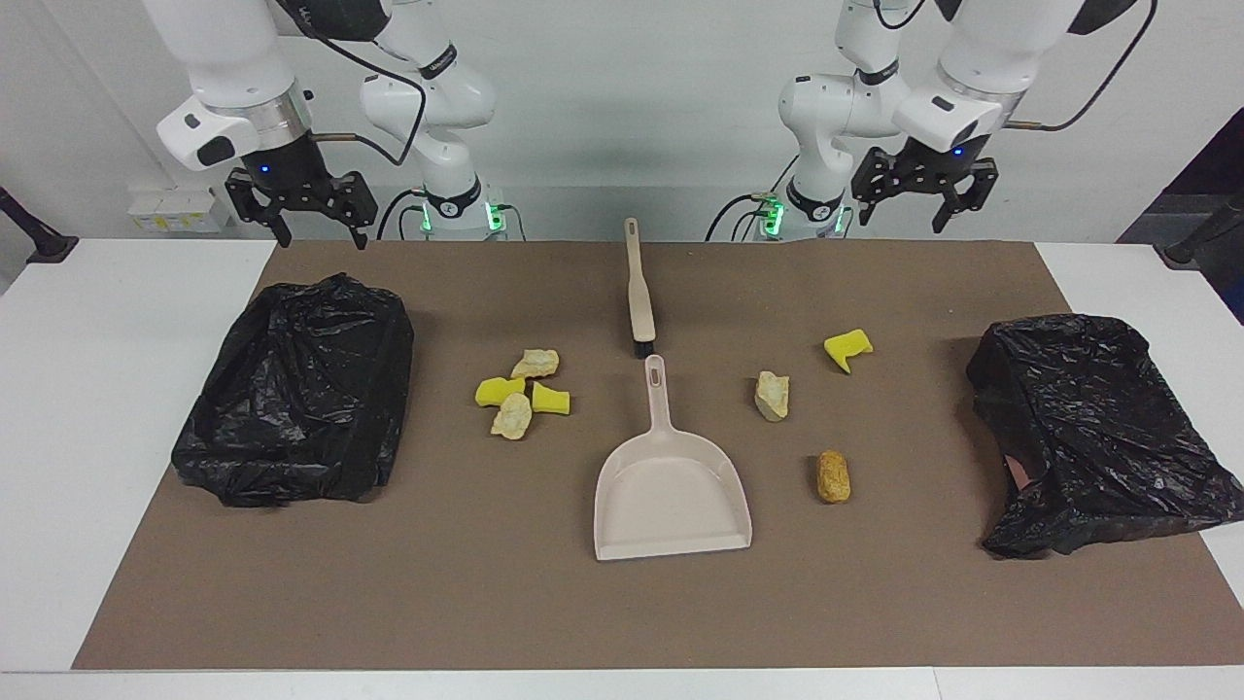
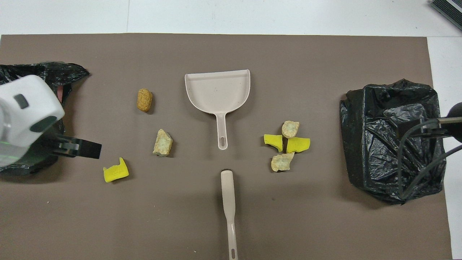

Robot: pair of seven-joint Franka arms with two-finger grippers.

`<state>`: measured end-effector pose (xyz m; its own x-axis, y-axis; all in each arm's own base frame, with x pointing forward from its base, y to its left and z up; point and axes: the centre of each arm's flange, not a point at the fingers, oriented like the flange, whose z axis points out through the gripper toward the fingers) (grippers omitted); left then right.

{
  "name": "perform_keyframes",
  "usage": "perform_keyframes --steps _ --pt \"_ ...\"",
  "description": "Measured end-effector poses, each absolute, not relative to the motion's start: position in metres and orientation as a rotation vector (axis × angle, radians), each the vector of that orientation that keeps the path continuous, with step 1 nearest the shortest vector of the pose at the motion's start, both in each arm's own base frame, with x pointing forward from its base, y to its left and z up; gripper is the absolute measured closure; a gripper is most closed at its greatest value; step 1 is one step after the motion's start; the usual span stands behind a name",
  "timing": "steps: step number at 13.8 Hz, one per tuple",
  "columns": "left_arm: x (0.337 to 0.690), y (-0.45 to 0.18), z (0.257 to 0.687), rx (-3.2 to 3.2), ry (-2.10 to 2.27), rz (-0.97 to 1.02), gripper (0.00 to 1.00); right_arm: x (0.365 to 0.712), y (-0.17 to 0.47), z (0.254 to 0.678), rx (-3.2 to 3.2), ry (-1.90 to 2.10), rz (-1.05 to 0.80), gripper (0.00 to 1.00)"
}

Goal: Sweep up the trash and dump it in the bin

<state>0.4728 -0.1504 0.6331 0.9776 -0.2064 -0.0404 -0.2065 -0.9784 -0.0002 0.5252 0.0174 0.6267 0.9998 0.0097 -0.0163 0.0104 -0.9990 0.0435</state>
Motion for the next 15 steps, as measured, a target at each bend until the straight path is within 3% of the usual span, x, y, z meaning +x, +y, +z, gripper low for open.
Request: perform_keyframes --steps 3,10,15 --pt "0.439 -0.200 0.596 -3.101 0.326 0.092 0.00 0.540 0.064 0.592 3.086 0.028 -0.110 0.00" --pt "0.358 -0.311 0.508 -3.113 0.332 0.133 0.00 0.590 0.220 0.453 3.100 -0.028 -0.154 0.00" --pt "0.284 -0.385 0.434 -3.095 0.260 0.062 0.00 0.607 0.272 0.404 3.192 -0.144 -0.207 0.00"
